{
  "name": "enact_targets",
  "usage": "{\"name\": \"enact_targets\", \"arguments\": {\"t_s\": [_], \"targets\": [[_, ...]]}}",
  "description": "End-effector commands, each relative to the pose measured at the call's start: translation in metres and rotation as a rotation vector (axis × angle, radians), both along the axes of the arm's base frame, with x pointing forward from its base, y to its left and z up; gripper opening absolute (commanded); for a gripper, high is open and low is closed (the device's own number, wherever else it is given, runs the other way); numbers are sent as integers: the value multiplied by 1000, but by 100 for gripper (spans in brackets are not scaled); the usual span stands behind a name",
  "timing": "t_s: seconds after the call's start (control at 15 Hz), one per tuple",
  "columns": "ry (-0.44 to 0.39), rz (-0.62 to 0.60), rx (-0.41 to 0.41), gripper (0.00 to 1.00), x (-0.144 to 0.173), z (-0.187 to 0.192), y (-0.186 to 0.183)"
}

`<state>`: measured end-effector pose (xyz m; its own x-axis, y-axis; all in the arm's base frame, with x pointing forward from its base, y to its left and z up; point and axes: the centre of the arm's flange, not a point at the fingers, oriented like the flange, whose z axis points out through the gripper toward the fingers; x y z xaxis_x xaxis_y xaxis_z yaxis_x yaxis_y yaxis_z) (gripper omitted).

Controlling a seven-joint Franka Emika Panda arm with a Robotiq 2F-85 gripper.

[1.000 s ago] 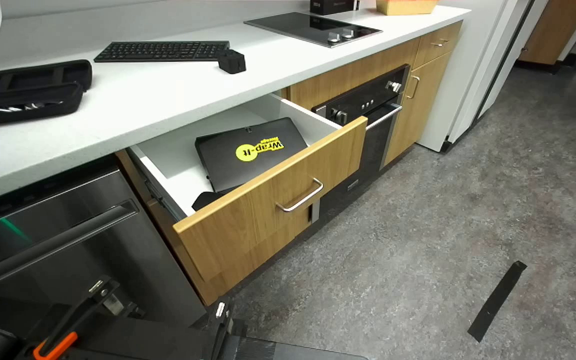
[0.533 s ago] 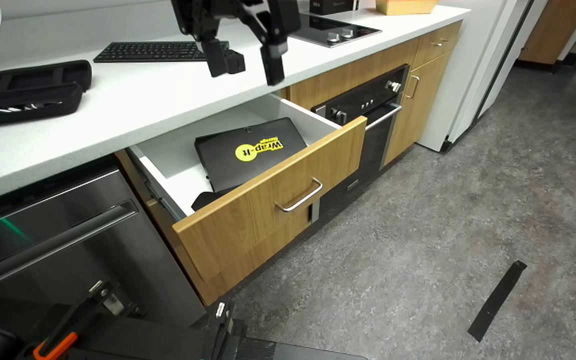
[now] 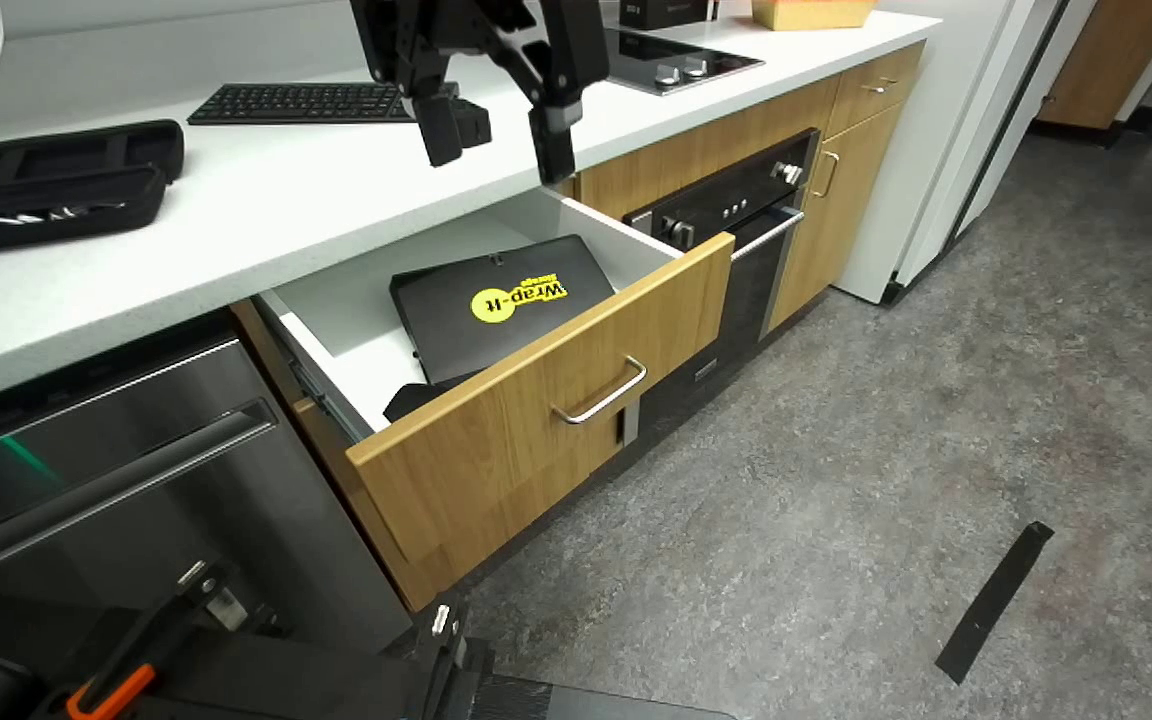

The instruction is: Close the drawer

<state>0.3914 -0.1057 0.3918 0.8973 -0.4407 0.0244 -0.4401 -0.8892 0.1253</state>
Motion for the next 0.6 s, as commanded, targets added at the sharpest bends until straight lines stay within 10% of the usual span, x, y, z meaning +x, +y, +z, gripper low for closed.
{"name": "enact_targets", "arguments": {"t_s": [0.0, 0.53], "targets": [[33, -63, -29, 100, 14, -29, -26], [61, -328, -64, 100, 52, -127, -137]]}}
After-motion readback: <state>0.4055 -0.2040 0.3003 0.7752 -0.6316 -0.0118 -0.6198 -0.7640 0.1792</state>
